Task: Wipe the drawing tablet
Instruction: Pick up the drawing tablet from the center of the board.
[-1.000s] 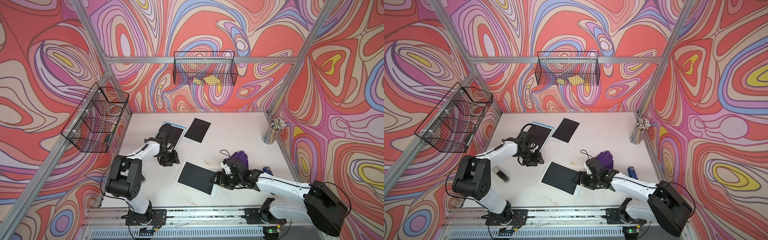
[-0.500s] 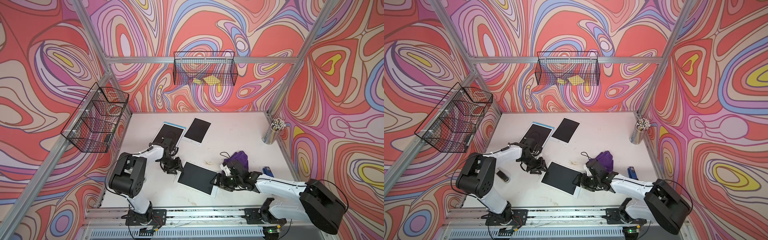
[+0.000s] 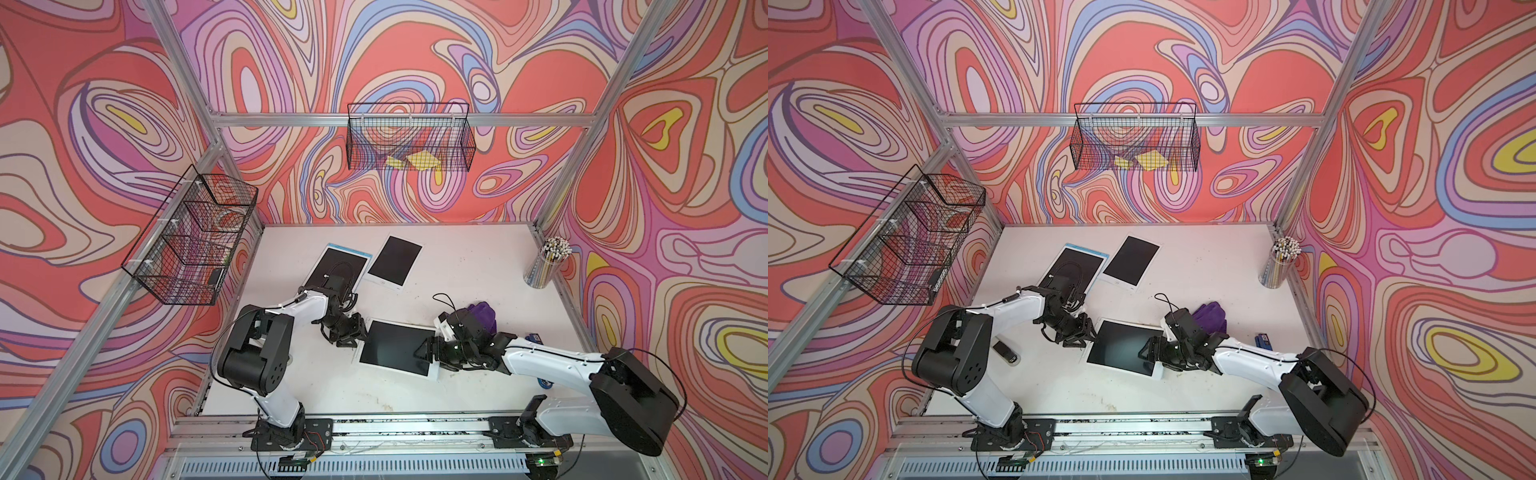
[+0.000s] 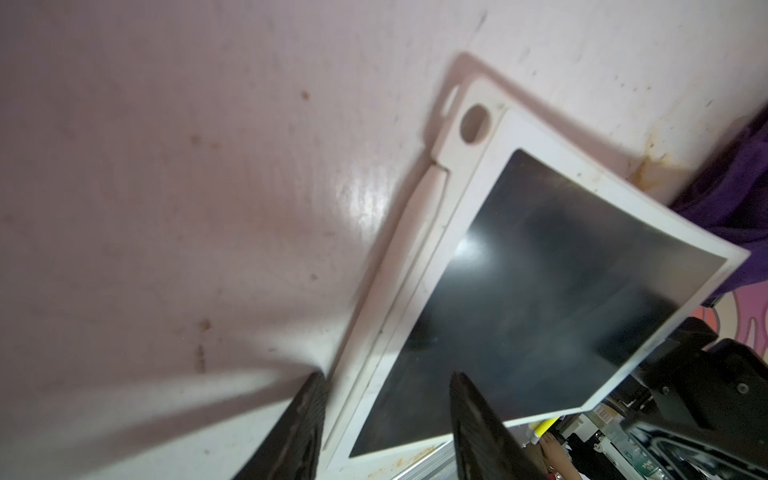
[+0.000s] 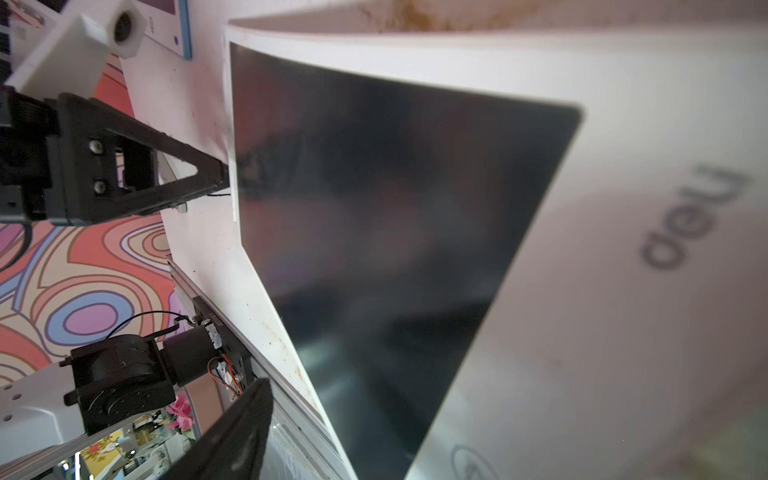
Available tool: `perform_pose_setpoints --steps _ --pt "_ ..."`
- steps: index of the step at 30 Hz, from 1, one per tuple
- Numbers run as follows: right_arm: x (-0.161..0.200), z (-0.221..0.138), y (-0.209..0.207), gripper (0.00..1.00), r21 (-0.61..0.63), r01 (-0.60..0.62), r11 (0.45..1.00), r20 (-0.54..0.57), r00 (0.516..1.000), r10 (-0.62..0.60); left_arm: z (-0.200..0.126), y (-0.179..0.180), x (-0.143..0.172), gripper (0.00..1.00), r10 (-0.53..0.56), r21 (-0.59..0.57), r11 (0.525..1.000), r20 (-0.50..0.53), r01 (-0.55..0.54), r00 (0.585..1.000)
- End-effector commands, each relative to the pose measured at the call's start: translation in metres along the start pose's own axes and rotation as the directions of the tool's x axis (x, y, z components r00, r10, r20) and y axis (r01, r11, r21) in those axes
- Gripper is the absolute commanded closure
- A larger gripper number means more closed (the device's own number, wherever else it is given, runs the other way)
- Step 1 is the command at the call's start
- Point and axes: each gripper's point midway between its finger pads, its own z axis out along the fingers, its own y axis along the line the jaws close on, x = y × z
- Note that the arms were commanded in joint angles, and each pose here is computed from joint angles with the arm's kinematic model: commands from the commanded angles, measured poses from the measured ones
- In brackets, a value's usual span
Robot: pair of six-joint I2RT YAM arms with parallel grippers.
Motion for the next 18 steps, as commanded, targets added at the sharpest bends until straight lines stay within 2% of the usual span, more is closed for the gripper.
perform_pose_setpoints --steps 1,8,12,18 --pt "-0.012 -0.011 0.004 0.27 0.027 0.048 0.998 0.050 0.998 -0.049 0.011 0.000 0.002 0.48 -0.009 0.008 1.000 -0.007 0.009 1.000" --pt "-0.032 -0.022 0.033 0.32 -0.091 0.090 0.992 0.133 0.988 -0.078 0.013 -0.029 -0.006 0.48 0.001 0.118 0.993 0.016 -0.003 1.000" --pt "-0.038 -0.026 0.044 0.34 -0.117 0.108 0.987 0.154 0.984 -0.089 0.013 -0.035 -0.009 0.48 0.006 0.131 0.991 0.017 -0.008 1.000" --pt "-0.041 -0.032 0.051 0.44 -0.125 0.119 0.985 0.162 0.982 -0.099 0.010 -0.036 -0.011 0.48 0.018 0.119 0.993 0.028 -0.021 0.999"
